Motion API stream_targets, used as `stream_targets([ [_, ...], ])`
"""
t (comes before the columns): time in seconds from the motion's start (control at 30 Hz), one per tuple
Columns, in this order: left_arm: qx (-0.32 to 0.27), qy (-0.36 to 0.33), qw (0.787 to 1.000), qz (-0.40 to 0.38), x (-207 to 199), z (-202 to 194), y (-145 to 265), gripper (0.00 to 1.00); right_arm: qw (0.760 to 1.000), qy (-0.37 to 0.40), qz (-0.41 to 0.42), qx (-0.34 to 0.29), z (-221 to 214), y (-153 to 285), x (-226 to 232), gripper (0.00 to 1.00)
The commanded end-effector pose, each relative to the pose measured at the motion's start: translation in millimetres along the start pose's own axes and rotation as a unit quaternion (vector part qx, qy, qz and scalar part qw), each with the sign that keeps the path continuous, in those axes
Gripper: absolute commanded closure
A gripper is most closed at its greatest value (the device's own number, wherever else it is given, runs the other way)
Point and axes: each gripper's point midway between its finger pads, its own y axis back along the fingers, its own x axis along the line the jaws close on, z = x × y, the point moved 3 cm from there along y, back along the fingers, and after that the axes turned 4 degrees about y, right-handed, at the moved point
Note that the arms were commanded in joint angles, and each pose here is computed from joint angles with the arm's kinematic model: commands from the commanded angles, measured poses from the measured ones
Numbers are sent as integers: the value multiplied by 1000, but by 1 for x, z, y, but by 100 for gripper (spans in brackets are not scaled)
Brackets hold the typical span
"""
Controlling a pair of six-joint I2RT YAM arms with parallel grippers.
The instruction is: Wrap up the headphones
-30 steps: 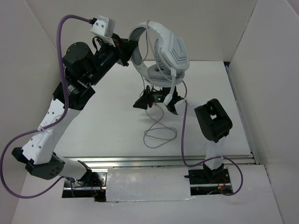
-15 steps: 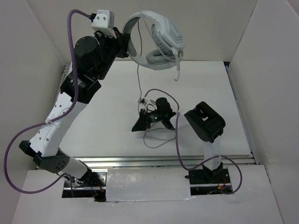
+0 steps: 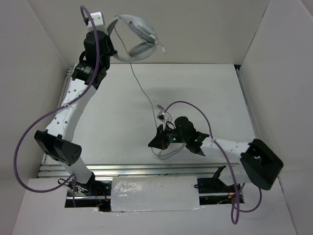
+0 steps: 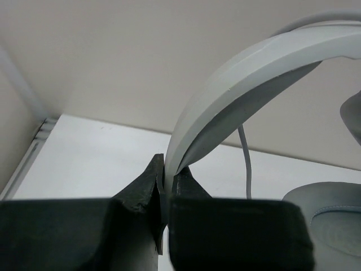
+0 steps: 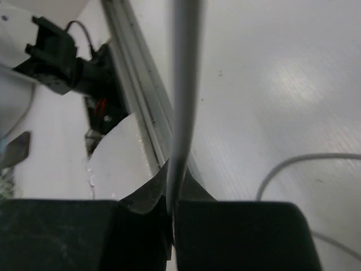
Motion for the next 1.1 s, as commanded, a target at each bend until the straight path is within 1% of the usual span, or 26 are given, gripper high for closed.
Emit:
stream_targets([
  [0.0,-39,70,996,39,18,12,-17,100,987,27,-158,14,4,21,-13,100],
  [0.03,-39,68,995,57,23,5,-21,100,984,37,-173,2,21,25,-8,100],
  [0.07,-36,62,995,62,22,-1,-23,100,973,39,-226,20,17,35,-16,100],
  [0.1,-24,50,996,70,23,-19,-28,100,967,47,-249,15,25,41,-15,100],
  [0.13,-25,37,995,91,26,-25,-27,100,965,64,-253,-4,45,46,0,100],
  [0.17,-18,23,995,92,18,-35,-24,100,953,68,-295,7,44,57,-5,100],
  [0.2,-7,0,995,102,19,-53,-24,100,932,81,-352,-15,59,69,-13,100],
  [0.23,-2,-10,994,107,18,-61,-22,100,923,91,-374,-22,73,80,-5,100],
  [0.27,17,-27,994,108,16,-81,-20,100,911,97,-399,-33,83,88,-5,100],
  [0.3,37,-46,992,115,17,-99,-17,100,888,113,-444,-48,102,104,-6,100],
  [0.33,39,-51,991,116,17,-100,-18,100,875,123,-464,-58,112,111,-5,100],
  [0.37,56,-72,988,128,19,-119,-12,100,861,132,-486,-67,121,119,-5,100],
  [0.4,64,-93,985,128,20,-128,-9,100,834,154,-524,-81,138,133,-6,100],
  [0.47,82,-122,983,113,15,-153,3,100,805,181,-558,-91,154,143,-8,100],
  [0.5,91,-138,980,106,15,-161,7,100,777,207,-587,-89,165,154,-9,100],
  [0.53,96,-145,980,95,11,-166,11,100,769,208,-597,-96,171,156,-9,100],
  [0.57,112,-156,978,83,11,-177,16,100,756,223,-610,-80,174,157,-13,100],
  [0.7,136,-201,969,41,4,-198,31,100,747,256,-610,-69,194,157,-8,100],
  [0.77,151,-234,961,10,-2,-208,42,100,729,276,-621,-79,205,165,-5,100],
  [0.8,159,-240,958,-14,-7,-215,46,100,722,280,-626,-96,212,168,-4,100],
  [0.83,159,-242,957,-31,-9,-218,54,100,710,297,-632,-93,216,174,-4,100],
  [0.87,162,-263,950,-54,-10,-221,58,100,704,299,-636,-102,220,182,-6,100],
  [0.9,166,-260,947,-92,-19,-224,65,100,703,300,-632,-123,229,186,-5,100],
  [0.93,164,-259,945,-113,-19,-223,73,100,713,317,-613,-125,234,184,-5,100],
  [1.03,157,-242,938,-190,-32,-217,94,100,718,321,-600,-145,250,196,-10,100],
  [1.07,154,-236,937,-209,-35,-214,99,100,730,331,-579,-151,255,191,-10,100],
])
